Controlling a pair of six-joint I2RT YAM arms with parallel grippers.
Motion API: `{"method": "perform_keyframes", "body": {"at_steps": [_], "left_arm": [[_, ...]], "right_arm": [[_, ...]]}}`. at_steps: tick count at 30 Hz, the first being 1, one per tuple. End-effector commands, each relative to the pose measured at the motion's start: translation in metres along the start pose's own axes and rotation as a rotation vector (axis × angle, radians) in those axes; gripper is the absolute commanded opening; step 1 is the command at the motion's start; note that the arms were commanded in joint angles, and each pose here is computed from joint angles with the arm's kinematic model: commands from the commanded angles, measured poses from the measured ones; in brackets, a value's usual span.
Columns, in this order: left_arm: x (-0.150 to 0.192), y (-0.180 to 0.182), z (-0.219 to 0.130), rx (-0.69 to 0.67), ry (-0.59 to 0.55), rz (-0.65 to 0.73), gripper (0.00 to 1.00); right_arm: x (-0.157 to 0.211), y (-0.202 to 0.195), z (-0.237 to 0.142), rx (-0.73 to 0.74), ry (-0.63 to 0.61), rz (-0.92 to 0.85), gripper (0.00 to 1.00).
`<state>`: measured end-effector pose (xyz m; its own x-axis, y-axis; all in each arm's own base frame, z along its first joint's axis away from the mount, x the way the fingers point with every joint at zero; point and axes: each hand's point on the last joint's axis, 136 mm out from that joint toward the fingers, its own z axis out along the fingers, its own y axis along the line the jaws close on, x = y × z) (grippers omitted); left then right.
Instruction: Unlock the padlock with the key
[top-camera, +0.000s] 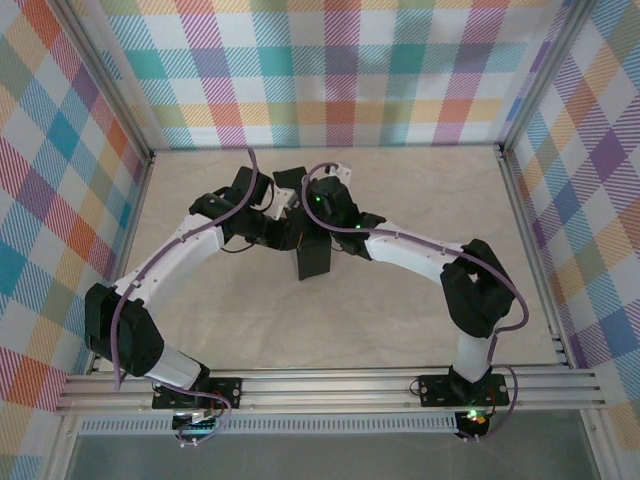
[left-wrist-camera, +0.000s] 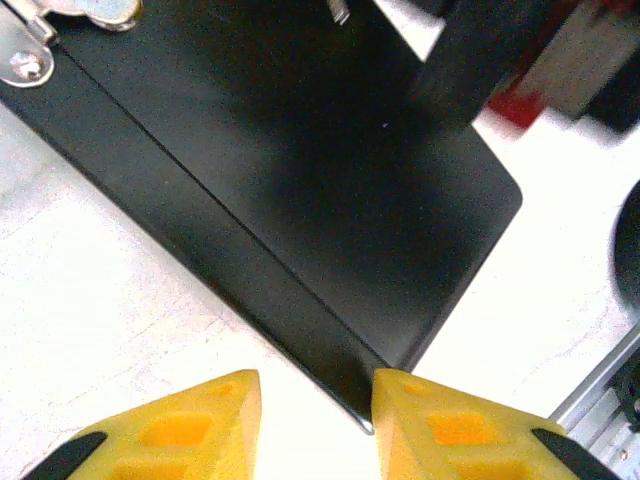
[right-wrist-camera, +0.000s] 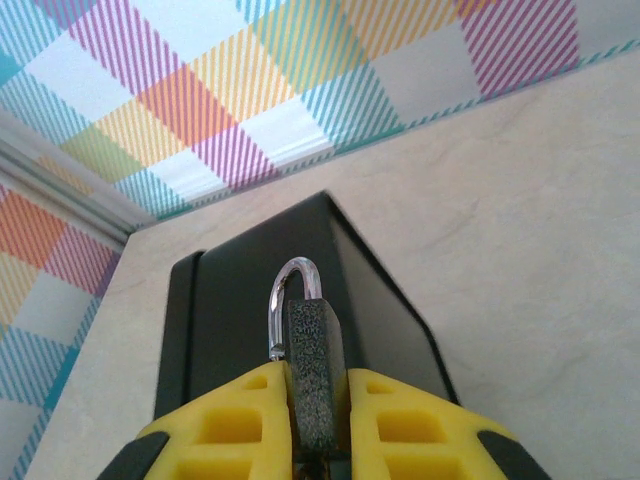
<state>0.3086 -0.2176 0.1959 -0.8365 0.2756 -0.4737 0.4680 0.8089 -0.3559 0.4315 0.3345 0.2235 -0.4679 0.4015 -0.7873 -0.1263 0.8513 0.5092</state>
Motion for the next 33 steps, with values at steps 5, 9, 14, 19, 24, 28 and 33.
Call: {"method": "perform_keyframes", "body": {"at_steps": [5, 9, 14, 19, 24, 28, 33], "left_arm": [[-0.018, -0.009, -0.021, 0.055, -0.037, -0.034, 0.43], [-0.036, -0.006, -0.035, 0.033, -0.100, -0.052, 0.46], [-0.057, 0.024, -0.043, -0.109, -0.166, -0.113, 0.48], [-0.066, 0.038, -0.042, -0.136, -0.187, -0.148, 0.49], [-0.069, 0.039, -0.040, -0.130, -0.197, -0.162, 0.49], [-0.067, 0.040, -0.040, -0.133, -0.199, -0.166, 0.49], [-0.065, 0.043, -0.043, -0.148, -0.194, -0.163, 0.50]], "right_arm": [[-0.056, -0.039, -0.030, 0.031, -0.070, 0.010, 0.03], [-0.037, -0.090, -0.030, 0.056, 0.040, 0.015, 0.03], [0.013, -0.151, -0.031, 0.076, 0.215, -0.015, 0.03], [0.057, -0.200, -0.039, 0.120, 0.325, -0.063, 0.04], [0.087, -0.233, -0.041, 0.174, 0.411, -0.050, 0.04], [0.094, -0.251, -0.039, 0.221, 0.419, -0.035, 0.06], [0.100, -0.268, -0.037, 0.277, 0.445, -0.022, 0.30]]}}
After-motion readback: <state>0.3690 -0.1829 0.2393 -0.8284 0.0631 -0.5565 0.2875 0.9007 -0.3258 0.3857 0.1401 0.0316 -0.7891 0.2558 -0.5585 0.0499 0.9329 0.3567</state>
